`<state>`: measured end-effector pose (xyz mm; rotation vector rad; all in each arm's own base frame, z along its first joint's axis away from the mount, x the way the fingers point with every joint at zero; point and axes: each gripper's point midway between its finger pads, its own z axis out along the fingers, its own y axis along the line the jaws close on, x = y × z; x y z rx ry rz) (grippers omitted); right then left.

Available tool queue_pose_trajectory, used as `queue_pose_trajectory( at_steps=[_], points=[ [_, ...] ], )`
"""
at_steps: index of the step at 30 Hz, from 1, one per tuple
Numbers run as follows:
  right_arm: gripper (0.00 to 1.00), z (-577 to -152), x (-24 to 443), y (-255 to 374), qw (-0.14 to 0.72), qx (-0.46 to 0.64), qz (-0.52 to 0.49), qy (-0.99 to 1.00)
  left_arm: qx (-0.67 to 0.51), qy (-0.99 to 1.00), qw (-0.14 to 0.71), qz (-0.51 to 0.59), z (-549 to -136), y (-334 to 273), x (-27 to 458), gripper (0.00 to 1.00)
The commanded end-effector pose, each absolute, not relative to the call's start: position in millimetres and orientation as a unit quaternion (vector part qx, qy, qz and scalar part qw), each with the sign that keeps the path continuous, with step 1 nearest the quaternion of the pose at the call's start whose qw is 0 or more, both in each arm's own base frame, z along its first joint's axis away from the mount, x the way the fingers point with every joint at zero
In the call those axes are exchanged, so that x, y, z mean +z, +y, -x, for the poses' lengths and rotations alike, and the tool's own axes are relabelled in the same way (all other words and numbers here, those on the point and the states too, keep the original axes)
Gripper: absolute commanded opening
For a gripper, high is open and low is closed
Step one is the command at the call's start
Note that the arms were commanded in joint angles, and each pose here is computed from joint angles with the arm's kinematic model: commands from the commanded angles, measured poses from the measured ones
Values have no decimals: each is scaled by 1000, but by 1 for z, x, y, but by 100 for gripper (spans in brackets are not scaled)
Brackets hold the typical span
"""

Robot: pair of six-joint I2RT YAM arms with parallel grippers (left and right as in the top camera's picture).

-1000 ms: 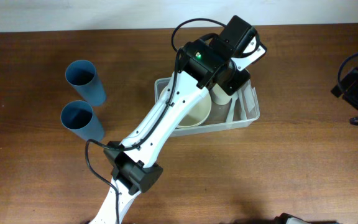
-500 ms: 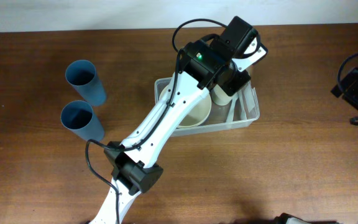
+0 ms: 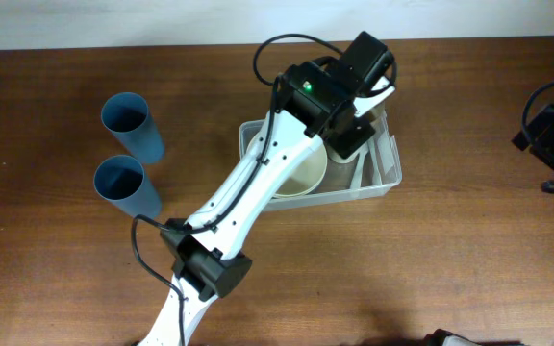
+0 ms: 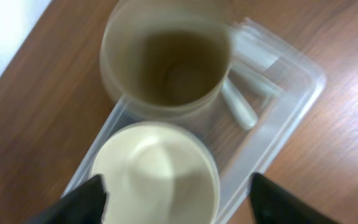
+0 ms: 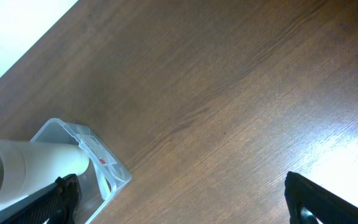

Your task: Pack container

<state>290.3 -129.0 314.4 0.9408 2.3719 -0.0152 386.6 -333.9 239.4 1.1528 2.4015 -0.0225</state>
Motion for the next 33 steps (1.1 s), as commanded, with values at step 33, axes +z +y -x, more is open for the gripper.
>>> queue_pose_trajectory(
  at_steps=[33],
  points=[
    [99, -291, 318, -132, 297, -8, -354, 887, 63, 983, 172, 21, -342, -42, 298, 87]
  ],
)
